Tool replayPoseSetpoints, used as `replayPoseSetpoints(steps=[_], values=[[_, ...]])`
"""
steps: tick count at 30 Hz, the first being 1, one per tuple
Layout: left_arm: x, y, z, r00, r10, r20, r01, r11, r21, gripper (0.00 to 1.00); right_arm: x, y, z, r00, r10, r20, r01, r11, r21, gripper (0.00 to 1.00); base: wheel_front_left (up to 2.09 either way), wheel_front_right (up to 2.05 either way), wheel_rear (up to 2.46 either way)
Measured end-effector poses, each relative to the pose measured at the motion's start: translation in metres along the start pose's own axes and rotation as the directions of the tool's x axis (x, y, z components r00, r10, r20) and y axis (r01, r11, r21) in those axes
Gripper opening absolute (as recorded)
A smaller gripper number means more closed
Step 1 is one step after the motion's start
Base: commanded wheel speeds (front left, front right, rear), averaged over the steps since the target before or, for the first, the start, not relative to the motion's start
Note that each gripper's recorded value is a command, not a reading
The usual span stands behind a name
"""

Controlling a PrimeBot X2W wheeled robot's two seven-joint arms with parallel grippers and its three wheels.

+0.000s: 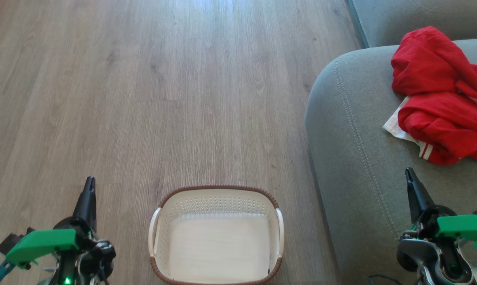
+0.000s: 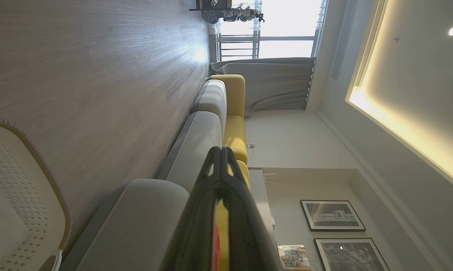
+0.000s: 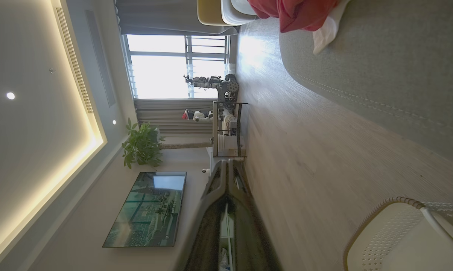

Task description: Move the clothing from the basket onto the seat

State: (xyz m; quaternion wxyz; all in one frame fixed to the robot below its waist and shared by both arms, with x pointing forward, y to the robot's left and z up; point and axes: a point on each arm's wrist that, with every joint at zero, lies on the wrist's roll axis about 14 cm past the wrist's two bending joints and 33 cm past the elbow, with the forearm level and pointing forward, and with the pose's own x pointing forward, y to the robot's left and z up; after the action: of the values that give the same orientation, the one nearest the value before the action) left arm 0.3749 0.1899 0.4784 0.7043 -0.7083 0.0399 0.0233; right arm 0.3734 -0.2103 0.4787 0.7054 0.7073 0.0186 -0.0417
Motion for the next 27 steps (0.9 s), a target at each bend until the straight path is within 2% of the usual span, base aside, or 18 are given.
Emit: replayPoseSetpoints(steps=[27], values=[[0.0, 0.0, 0.0001, 1.0, 0.0, 0.001, 0.0, 1.0, 0.0, 0.0, -0.0001, 0.0, 0.0004, 1.0, 0.0, 0.002, 0.0, 1.0, 0.001, 0.0, 0.0, 0.0, 0.0]])
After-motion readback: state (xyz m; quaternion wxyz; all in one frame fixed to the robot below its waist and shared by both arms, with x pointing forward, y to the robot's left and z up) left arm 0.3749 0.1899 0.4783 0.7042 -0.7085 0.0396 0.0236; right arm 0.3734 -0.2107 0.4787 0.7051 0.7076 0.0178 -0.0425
